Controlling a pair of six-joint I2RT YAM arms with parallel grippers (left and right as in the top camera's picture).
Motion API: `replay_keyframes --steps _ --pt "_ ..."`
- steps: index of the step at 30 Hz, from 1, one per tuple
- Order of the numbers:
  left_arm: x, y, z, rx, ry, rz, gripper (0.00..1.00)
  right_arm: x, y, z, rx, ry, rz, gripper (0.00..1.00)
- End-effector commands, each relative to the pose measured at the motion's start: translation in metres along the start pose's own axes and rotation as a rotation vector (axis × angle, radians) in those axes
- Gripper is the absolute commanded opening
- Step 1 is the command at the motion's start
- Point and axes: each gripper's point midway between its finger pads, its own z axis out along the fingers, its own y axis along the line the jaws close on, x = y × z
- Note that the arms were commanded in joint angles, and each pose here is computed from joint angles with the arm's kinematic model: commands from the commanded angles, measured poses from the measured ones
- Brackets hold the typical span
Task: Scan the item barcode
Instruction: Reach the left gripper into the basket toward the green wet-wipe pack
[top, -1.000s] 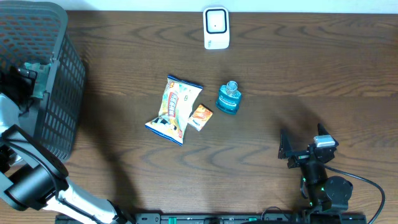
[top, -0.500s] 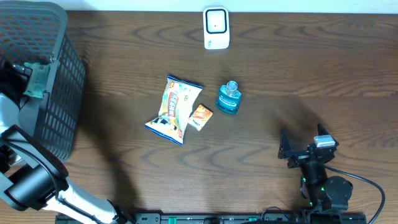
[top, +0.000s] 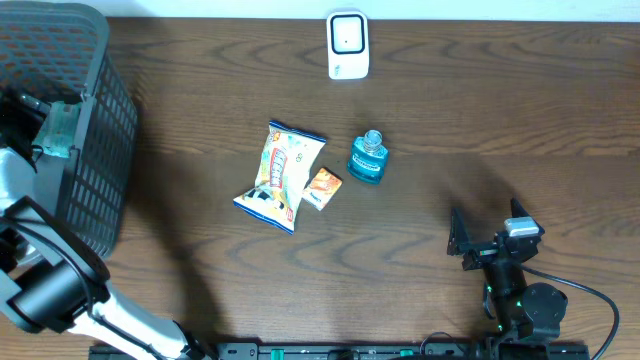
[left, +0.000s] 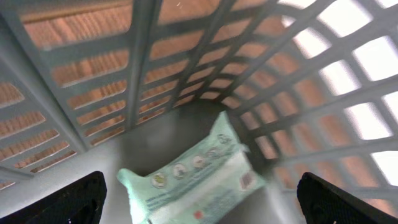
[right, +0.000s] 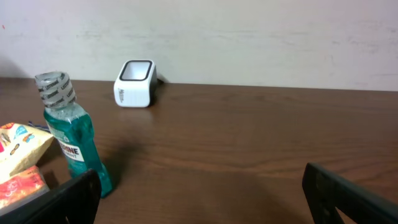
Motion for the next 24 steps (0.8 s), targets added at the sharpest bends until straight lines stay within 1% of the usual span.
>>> replay_keyframes --steps 1,10,11,12,13,14,16,17,21,24 --pt "0.025 0.02 0.025 -0.051 0.057 0.009 0.98 0.001 -0.001 0.0 0.008 0.002 0.014 0.99" --pt "0.06 0.037 0.057 -0.07 0.129 0.002 0.98 0.001 -0.001 0.0 0.008 0.001 0.014 0.99" --pt "0.061 0.038 0.057 -0.071 0.132 0.003 0.95 0.001 -0.001 0.0 0.008 0.002 0.014 0.99" --pt "0.061 0.038 0.057 -0.071 0.133 0.004 0.77 0.001 -0.001 0.0 0.008 0.002 0.014 0.99" --pt "0.061 0.037 0.057 -0.068 0.133 0.01 0.52 0.001 -0.001 0.0 0.008 0.002 0.014 0.99" --pt "0.061 0.036 0.057 -0.062 0.134 0.014 0.31 0.001 -0.001 0.0 0.008 0.002 0.014 0.99" --pt "0.063 0.03 0.057 -0.028 0.148 0.029 0.14 0.001 -0.001 0.0 0.008 0.002 0.014 0.99" --pt "0.065 0.026 0.057 -0.002 0.159 0.04 0.08 0.001 -0.001 0.0 0.008 0.002 0.014 0.99" --pt "0.073 0.008 0.053 0.11 0.203 0.094 0.07 0.001 -0.001 0.0 0.008 0.001 0.014 0.99" --pt "0.065 -0.001 0.044 0.138 0.196 0.094 0.07 0.001 -0.001 0.0 0.008 0.001 0.014 0.99"
